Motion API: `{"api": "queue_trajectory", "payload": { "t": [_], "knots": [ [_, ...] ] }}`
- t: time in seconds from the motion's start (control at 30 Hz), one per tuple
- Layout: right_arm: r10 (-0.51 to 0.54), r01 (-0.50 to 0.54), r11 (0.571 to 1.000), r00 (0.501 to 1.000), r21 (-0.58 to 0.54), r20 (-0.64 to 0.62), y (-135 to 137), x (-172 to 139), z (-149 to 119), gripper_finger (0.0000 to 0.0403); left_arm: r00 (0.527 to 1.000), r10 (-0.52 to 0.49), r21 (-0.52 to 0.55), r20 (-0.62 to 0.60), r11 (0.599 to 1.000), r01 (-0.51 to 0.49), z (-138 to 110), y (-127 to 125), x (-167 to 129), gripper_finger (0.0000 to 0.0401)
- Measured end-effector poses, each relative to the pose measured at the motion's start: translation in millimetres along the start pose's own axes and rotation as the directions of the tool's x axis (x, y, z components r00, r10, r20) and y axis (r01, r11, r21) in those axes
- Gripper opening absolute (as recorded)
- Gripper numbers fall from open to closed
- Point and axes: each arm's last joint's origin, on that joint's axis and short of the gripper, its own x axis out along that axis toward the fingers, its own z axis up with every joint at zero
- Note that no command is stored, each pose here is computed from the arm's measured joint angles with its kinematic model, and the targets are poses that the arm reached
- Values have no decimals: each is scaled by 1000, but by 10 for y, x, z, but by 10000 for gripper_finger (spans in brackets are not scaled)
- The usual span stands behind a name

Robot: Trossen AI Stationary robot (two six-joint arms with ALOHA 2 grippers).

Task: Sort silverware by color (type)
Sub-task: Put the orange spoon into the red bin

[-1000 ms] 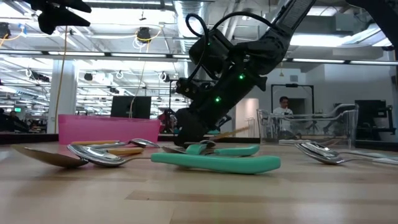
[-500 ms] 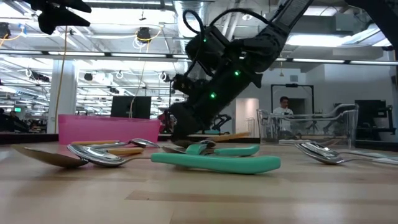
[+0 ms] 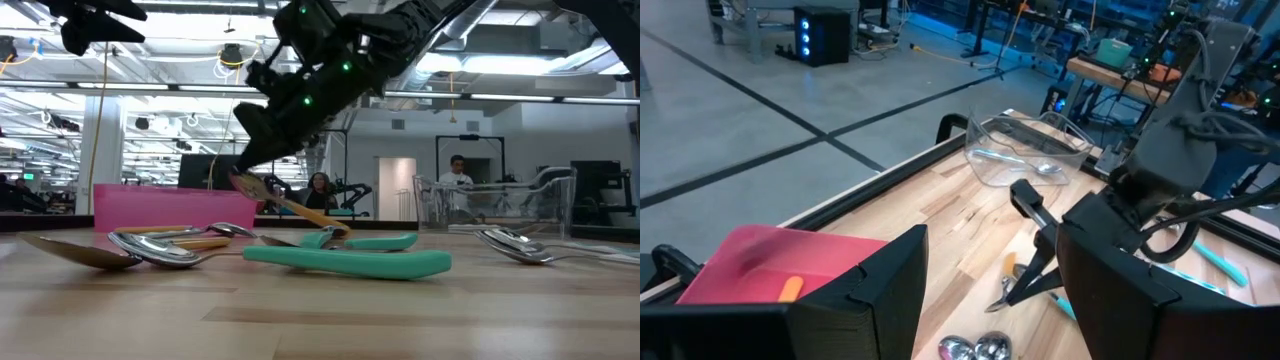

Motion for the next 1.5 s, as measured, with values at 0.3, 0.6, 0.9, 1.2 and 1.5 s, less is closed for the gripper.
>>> {"api": "queue_trajectory", "payload": {
  "t": [0.3, 0.6, 0.9, 1.2, 1.5],
  "knots": [
    [0, 0, 1000, 1000, -4, -8, -3, -6, 32, 15, 1000, 8, 14, -18, 1000, -8, -20, 10, -1, 205],
    [-1, 1, 1000, 1000, 5, -6, -3, -6, 35, 15, 1000, 9, 22, -20, 1000, -9, -23, 10, 0, 205],
    [-1, 1, 1000, 1000, 28, 8, -4, -6, 49, 15, 1000, 9, 23, -21, 1000, -9, -24, 11, 0, 205],
    [-2, 1, 999, 1000, 37, 28, -5, -6, 69, 15, 1000, 9, 23, -21, 1000, -9, -24, 11, 0, 205],
    [6, -12, 998, 995, 62, 95, -6, -10, 135, 15, 1000, 10, 23, -20, 1000, -9, -24, 11, 0, 205]
  ]
}}
